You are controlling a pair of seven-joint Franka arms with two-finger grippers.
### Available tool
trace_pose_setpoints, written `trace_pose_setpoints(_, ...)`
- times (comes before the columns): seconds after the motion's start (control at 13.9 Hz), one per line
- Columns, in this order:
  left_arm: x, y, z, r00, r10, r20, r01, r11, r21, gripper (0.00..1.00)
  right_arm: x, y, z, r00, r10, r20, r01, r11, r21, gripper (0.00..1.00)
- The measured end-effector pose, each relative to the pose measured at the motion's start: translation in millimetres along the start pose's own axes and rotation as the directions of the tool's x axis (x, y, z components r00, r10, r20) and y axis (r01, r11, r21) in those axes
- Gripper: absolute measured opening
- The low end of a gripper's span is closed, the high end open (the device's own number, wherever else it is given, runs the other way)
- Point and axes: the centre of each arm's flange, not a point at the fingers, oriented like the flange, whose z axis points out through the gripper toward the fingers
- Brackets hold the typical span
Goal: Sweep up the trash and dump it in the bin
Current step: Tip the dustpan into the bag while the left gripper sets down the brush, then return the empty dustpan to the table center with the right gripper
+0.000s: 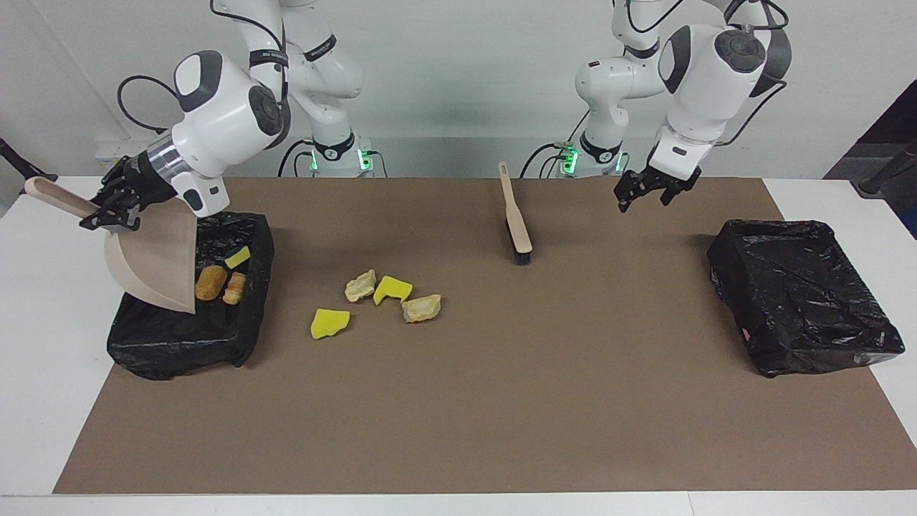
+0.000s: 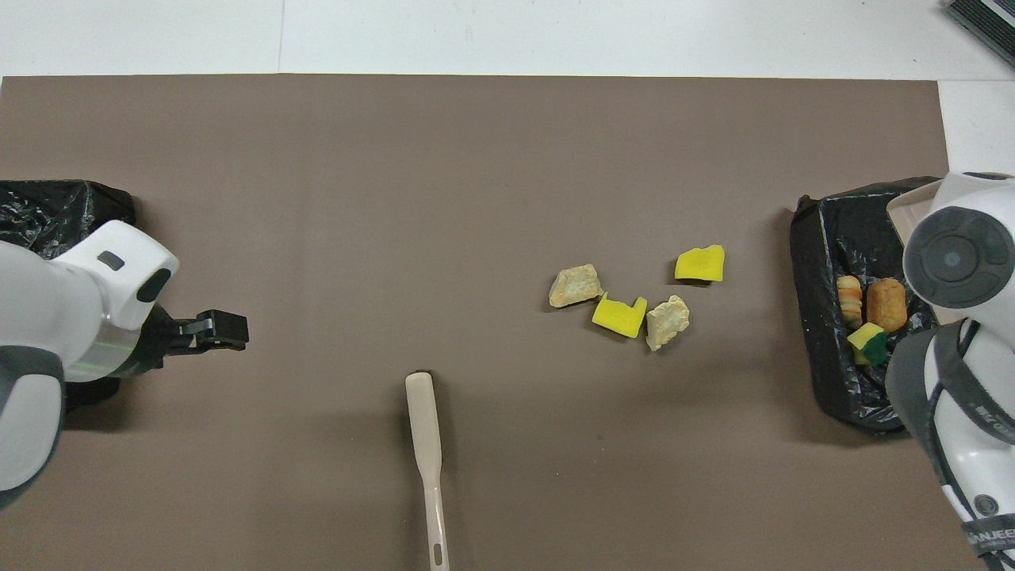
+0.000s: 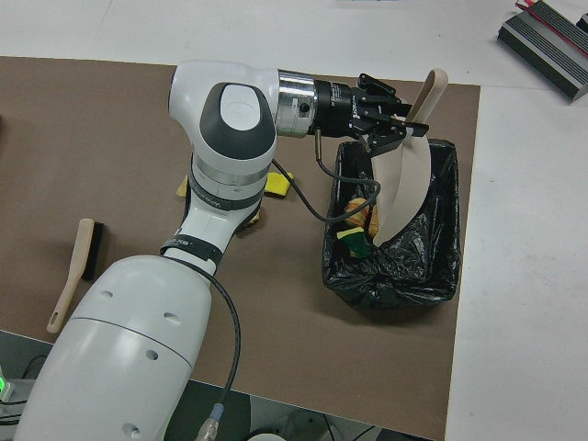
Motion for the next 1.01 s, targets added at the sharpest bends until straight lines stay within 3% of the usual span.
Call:
trace_pose_setpoints(0.29,31.7,-44.7,-17.5,1.000,-0.015,0.023,0.014,0.999,0.031,1.00,-10.6,1.8,-9.2,0.980,0.163,-0.118,-0.163,0.987,0.012,0.31)
trace_pose_setpoints(0.58,46.3,-79.2,-13.5,1.000,0.008,0.029,-0.008,1.000,0.023,1.00,2.0,5.5,-11.3,0.898,0.348,-0.269,-0.336,0.938,0.091,0.31)
trace_pose_setpoints(0.72,50.3,-84.8,-14.6,1.000,0.023,0.010,-0.023,1.000,0.019,1.00,8.6,9.0,-13.9,0.820,0.461,-0.339,-0.432,0.887,0.160,0.31)
trace_pose_setpoints(0.86,51.1,-74.3,-14.8,0.999,0.044,-0.005,-0.044,0.999,0.018,1.00,20.6,16.8,-30.8,0.708,0.586,-0.393,-0.538,0.809,0.238,0.31)
trace_pose_setpoints(1.01,48.8,-60.3,-14.2,0.997,0.071,-0.005,-0.071,0.997,0.020,1.00,37.0,31.6,-75.7,0.588,0.681,-0.437,-0.624,0.725,0.291,0.31)
